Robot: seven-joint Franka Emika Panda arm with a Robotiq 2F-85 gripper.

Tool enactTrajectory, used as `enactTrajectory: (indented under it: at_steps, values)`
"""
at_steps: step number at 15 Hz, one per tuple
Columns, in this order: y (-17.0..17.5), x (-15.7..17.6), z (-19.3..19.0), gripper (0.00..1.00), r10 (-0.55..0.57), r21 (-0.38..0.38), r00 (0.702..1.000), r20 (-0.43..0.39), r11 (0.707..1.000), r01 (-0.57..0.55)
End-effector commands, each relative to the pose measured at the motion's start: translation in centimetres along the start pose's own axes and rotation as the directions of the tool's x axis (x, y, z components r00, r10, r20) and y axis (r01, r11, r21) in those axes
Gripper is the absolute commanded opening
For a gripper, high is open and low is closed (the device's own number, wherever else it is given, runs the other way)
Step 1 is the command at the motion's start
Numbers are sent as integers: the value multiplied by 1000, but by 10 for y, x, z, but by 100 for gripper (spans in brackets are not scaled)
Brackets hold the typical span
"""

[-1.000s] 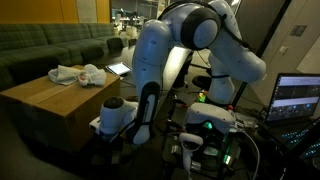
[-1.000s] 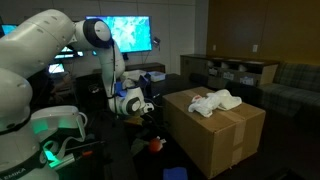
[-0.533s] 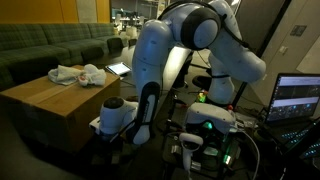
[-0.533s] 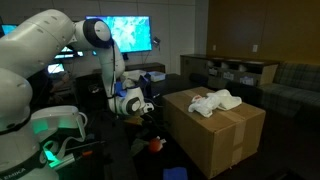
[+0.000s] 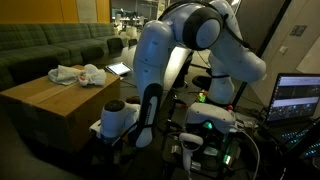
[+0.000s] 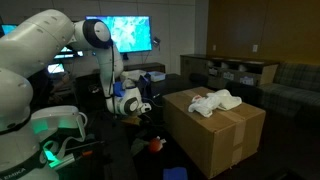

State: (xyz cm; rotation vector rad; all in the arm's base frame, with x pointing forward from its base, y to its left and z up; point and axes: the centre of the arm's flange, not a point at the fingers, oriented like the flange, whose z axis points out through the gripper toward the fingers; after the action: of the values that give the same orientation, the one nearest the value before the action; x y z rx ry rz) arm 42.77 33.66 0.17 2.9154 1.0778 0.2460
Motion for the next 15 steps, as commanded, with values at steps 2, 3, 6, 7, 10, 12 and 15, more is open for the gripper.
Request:
enactTrajectory:
  at_steps: [2,3,6,7,10,12,15]
  values:
    - [-2,0,-4,100,-12,1,1000,-3,1000,12]
    - [0,1,-3,100,-9,0,1000,-3,1000,9]
    - [5,2,-3,100,-4,-8,1000,-5,1000,4]
    - [6,3,-3,100,-2,-10,1000,-6,1000,2]
    - [10,3,0,100,2,-10,1000,0,1000,-2]
    - [11,2,3,100,4,-9,1000,5,1000,-4]
    - [12,1,9,100,5,-3,1000,23,1000,-5]
